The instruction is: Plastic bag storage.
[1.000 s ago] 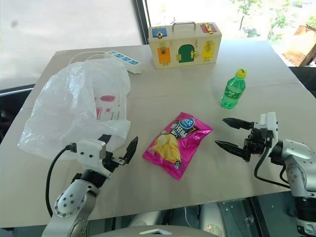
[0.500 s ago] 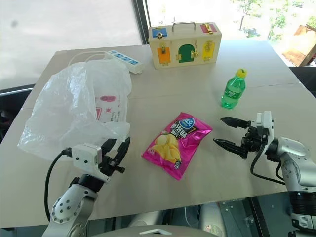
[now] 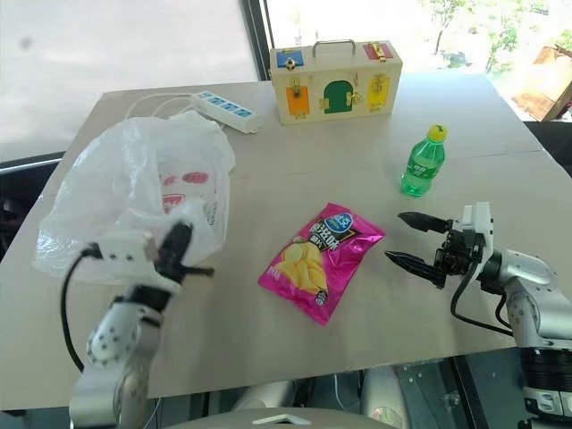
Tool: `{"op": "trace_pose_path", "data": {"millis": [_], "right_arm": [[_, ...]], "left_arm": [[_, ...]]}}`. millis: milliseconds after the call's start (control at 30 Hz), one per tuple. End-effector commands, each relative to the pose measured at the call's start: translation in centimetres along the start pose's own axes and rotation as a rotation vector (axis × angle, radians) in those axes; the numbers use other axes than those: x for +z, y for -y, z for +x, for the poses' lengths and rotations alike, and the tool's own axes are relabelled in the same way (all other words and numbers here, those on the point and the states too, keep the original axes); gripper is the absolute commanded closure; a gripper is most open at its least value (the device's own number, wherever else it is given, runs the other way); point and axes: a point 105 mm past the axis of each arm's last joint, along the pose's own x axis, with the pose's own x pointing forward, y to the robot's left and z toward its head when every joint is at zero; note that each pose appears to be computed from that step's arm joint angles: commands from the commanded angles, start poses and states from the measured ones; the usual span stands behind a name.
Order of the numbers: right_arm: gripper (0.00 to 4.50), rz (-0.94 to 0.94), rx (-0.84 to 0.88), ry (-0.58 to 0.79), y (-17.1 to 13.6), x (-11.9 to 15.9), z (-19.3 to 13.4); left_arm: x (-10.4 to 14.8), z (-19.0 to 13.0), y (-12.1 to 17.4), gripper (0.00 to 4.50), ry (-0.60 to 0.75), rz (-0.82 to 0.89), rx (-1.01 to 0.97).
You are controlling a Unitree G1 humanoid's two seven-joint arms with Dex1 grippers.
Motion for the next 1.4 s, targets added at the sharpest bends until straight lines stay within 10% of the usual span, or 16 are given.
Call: {"op": "trace_pose_path", "data": {"millis": [33,433,633,800,1033,1400], "right_arm": [[0.0,-0.046,0.006,0.022,-0.3,0.9,0.2],[0.0,-0.065,-0.043,0.054,-0.3,1.0,0.5],[0.0,-0.078,-0.095,0.069,-0.1,1.0,0.0],[0.0,-0.063,-0.104,0.071,-0.7,0.5,0.1],[0.0,-0.043,-0.075,0.061,-0.2,0.1,0.4],[0.0,-0.039,-0.003,0.057,0.7,0.3,1.8]], "left_arm": [[2.2,2.6,-3.1,4.48,0.059,-0.028,0.115],[11.9,15.7,-6.5,4.48,0.296,-0.21,0.23],[17.0,16.5,-2.2,4.48,0.431,-0.169,-0.081],[17.6,11.5,1.6,2.76,0.499,-0.122,-0.325],[14.1,2.9,4.9,0.1,0.331,0.014,-0.384],[1.3,-3.0,1.8,0.04,-0.126,0.517,-0.01]]}}
